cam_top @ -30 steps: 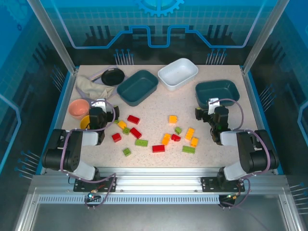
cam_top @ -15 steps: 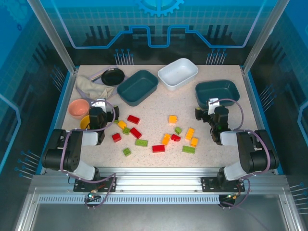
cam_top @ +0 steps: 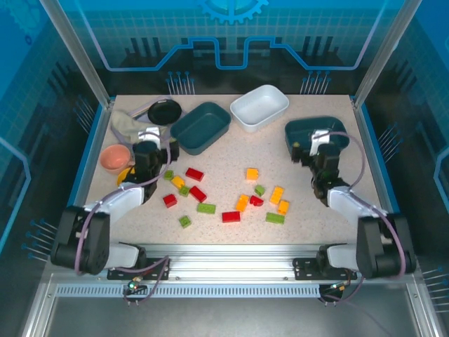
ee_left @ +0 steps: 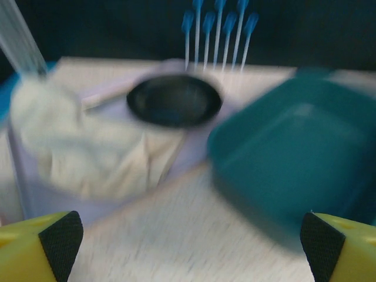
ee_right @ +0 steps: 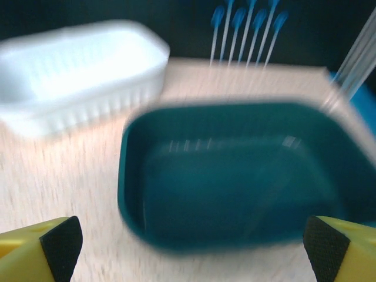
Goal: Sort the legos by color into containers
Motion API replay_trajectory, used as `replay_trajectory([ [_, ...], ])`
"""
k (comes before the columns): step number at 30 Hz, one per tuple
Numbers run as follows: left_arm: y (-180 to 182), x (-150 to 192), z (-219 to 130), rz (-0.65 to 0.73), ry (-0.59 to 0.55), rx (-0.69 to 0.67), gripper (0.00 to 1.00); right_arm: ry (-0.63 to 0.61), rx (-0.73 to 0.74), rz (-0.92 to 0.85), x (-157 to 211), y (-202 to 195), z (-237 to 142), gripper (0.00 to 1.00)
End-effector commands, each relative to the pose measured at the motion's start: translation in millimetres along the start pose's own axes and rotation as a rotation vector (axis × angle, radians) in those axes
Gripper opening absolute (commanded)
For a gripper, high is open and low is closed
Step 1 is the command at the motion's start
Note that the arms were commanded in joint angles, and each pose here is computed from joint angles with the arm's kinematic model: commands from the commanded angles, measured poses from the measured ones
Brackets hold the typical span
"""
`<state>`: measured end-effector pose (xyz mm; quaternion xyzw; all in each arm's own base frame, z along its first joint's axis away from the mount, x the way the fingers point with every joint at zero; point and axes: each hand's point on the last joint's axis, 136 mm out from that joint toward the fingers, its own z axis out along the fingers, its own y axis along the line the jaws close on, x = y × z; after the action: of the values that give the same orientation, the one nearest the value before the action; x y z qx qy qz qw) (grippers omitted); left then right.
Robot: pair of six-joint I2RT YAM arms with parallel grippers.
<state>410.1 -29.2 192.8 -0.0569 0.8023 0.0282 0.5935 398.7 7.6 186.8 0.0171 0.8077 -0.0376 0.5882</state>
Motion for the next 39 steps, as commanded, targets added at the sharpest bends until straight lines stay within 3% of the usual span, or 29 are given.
replay_trajectory([
  [1, -20.4, -92.0, -28.5, -0.021, -0.156, -0.039, 0.99, -0.118, 0.109, 0.263, -93.0, -24.4, -25.8, 1.00],
  [2, -24.7, -106.8, -29.8, -0.107, -0.142, -0.032, 0.99, -0.040, 0.107, 0.416, -105.2, -31.0, -25.2, 1.00],
  [4, -17.5, -110.2, -29.2, -0.387, 0.052, -0.082, 0.99, 0.220, 0.240, 0.673, -85.5, -52.6, -29.4, 1.00],
  [5, -7.9, -101.9, -32.1, -0.553, 0.174, -0.156, 0.99, 0.263, 0.188, 0.690, -95.5, -50.1, -20.2, 0.98],
  [6, -12.9, -100.1, -25.9, -0.613, 0.244, -0.123, 0.99, 0.297, 0.067, 0.676, -104.5, -35.1, -7.1, 0.93],
  [7, -34.6, -101.4, -12.7, -0.648, 0.321, 0.026, 0.99, 0.354, 0.025, 0.666, -107.5, -24.7, 1.0, 0.90],
  [14, -94.4, -68.8, 6.8, -0.530, 0.618, 0.136, 0.98, 0.683, -0.024, 0.668, -61.6, 22.3, 53.8, 0.88],
  [23, -124.8, -22.4, 2.3, -0.533, 0.770, 0.207, 0.94, 0.875, -0.032, 0.664, 0.2, 42.4, 123.8, 0.95],
  [32, -123.8, -9.4, 0.0, -0.510, 0.799, 0.200, 0.94, 0.895, -0.095, 0.701, 22.4, 63.0, 184.7, 0.97],
  [39, -124.7, -3.9, 5.1, -0.508, 0.813, 0.189, 0.94, 0.929, -0.125, 0.717, 34.8, 82.6, 208.6, 0.96],
])
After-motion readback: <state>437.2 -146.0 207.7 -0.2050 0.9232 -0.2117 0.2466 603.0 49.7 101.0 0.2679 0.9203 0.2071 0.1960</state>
